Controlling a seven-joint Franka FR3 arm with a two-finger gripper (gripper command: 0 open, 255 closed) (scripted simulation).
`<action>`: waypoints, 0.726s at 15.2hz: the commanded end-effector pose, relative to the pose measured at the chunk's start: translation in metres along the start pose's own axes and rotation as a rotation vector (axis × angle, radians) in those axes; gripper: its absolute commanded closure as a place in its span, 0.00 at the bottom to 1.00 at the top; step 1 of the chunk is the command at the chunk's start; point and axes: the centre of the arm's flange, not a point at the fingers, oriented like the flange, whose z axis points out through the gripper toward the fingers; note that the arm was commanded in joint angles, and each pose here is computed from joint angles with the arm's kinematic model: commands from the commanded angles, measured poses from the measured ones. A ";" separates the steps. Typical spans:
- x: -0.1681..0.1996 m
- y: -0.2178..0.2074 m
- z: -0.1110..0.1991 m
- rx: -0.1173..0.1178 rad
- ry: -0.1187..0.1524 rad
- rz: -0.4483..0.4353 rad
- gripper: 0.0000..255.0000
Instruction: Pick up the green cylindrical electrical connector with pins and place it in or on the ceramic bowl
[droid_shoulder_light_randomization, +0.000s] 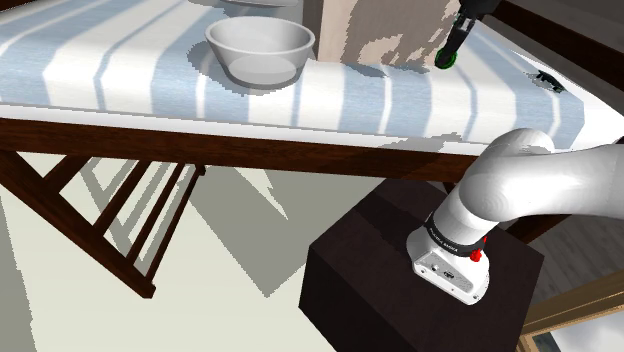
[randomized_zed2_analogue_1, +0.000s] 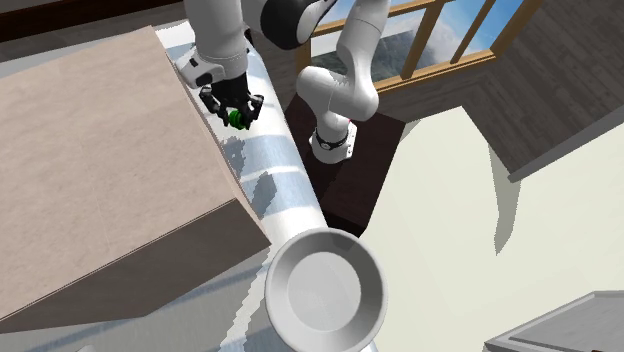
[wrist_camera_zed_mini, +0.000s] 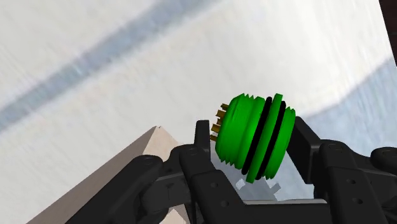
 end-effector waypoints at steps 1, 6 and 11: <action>0.001 0.001 -0.010 0.000 0.000 0.000 1.00; 0.004 0.004 -0.037 0.000 0.000 0.000 1.00; 0.008 0.006 -0.063 0.000 0.000 0.000 1.00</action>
